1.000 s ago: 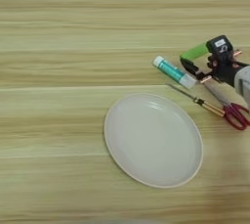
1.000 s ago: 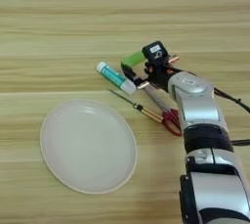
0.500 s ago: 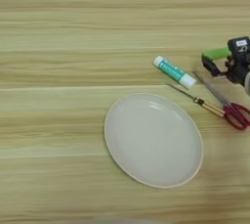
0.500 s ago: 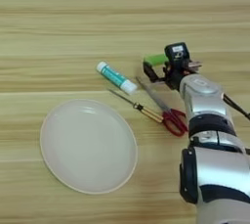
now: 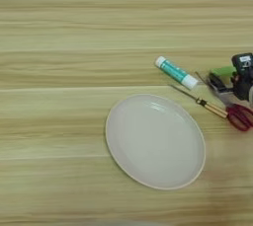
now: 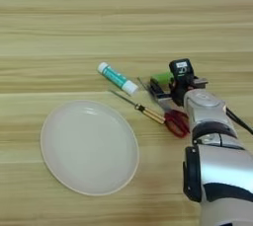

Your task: Move the objects on the table

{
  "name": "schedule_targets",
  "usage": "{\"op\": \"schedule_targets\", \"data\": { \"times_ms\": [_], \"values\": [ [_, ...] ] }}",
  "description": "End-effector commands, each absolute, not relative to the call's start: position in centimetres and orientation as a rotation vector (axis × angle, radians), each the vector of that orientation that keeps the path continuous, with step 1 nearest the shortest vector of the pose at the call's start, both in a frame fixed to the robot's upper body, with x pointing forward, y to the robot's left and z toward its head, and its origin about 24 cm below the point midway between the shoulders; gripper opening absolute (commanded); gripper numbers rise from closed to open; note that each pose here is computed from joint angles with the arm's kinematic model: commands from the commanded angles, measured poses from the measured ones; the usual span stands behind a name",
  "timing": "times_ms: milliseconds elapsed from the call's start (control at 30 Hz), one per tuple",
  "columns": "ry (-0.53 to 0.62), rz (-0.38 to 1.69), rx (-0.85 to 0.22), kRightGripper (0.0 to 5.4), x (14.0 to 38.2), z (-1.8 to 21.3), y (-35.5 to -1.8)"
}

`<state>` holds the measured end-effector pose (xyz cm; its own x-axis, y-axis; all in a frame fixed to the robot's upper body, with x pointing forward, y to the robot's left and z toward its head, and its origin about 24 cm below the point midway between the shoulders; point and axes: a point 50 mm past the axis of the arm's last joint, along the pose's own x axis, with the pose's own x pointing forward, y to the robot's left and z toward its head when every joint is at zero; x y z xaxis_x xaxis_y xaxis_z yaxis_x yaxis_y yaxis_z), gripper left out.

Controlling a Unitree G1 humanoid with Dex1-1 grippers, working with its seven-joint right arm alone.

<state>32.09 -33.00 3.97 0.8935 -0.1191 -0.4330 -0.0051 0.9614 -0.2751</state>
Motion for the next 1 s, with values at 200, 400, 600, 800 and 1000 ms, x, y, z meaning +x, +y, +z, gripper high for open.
{"op": "schedule_targets", "data": {
  "times_ms": [200,400,600,800,1000],
  "values": [
    [0.351,-0.102,-0.332,4.53,33.5,7.7,-34.1],
    [0.358,-0.098,-0.331,4.53,33.5,7.6,-34.1],
    [0.361,-0.099,-0.331,5.3,33.4,7.6,-34.1],
    [0.358,-0.102,-0.33,5.36,33.5,7.6,-34.1],
    [0.281,-0.094,-0.329,5.36,34.0,8.6,-33.7]
  ]
}}
